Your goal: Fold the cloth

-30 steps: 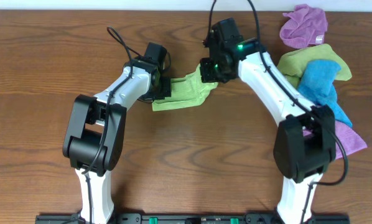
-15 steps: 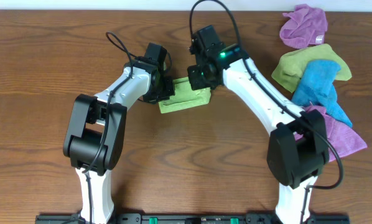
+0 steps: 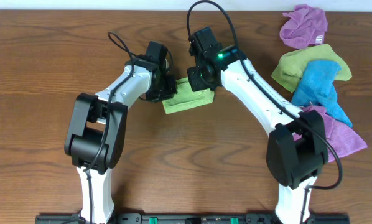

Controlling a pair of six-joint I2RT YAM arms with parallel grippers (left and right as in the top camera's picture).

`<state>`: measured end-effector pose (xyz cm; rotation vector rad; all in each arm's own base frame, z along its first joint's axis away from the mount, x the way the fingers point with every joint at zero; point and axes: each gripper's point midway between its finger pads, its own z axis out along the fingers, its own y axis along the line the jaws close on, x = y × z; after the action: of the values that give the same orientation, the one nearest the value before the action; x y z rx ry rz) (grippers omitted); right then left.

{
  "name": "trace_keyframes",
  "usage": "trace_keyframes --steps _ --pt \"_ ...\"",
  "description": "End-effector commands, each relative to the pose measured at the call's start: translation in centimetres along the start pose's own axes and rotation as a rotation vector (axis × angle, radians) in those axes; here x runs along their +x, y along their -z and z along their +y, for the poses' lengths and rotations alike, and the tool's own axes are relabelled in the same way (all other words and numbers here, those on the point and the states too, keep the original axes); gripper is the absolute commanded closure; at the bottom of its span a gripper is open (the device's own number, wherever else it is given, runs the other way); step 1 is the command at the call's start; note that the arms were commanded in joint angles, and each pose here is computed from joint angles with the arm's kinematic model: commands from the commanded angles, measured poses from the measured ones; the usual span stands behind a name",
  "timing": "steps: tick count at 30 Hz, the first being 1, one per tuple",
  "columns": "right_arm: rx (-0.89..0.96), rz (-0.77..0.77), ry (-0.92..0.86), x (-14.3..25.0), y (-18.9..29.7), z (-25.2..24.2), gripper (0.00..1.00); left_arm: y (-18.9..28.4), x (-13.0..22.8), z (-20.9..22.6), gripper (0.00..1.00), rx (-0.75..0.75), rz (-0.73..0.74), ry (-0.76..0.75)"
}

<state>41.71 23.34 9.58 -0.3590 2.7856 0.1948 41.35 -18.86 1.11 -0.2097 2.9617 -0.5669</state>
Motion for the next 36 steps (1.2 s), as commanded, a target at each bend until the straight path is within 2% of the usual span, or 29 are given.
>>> trace_keyframes --steps 1,5,8,14,20,22,28,36 --pt "0.009 -0.005 0.011 -0.2 0.0 0.0 0.99 3.6 -3.1 0.2 0.94 -0.011 -0.103 0.009" --pt "0.009 -0.007 0.034 -0.3 0.0 0.0 0.99 8.3 -4.7 2.2 0.94 -0.04 -0.178 0.044" --pt "0.017 -0.02 0.04 -0.6 0.0 0.0 0.99 11.4 -4.4 4.6 0.94 -0.069 -0.188 0.098" --pt "0.027 -0.043 0.08 -1.0 -0.6 0.6 0.98 18.0 -3.6 7.1 0.94 -0.082 -0.248 0.096" --pt "0.022 -0.013 0.131 -0.2 -3.2 2.2 0.98 26.2 -1.6 6.8 0.94 0.031 -0.366 0.067" --pt "0.017 -0.009 0.166 0.1 -3.9 2.9 0.99 28.0 -0.6 7.2 0.94 0.026 -0.392 0.058" --pt "0.006 0.005 0.246 0.9 -5.4 4.8 0.99 30.3 1.5 7.0 0.94 0.015 -0.417 0.017" --pt "-0.016 -0.004 0.284 1.4 -6.0 7.0 0.99 30.0 2.5 7.2 0.94 0.009 -0.379 0.027"
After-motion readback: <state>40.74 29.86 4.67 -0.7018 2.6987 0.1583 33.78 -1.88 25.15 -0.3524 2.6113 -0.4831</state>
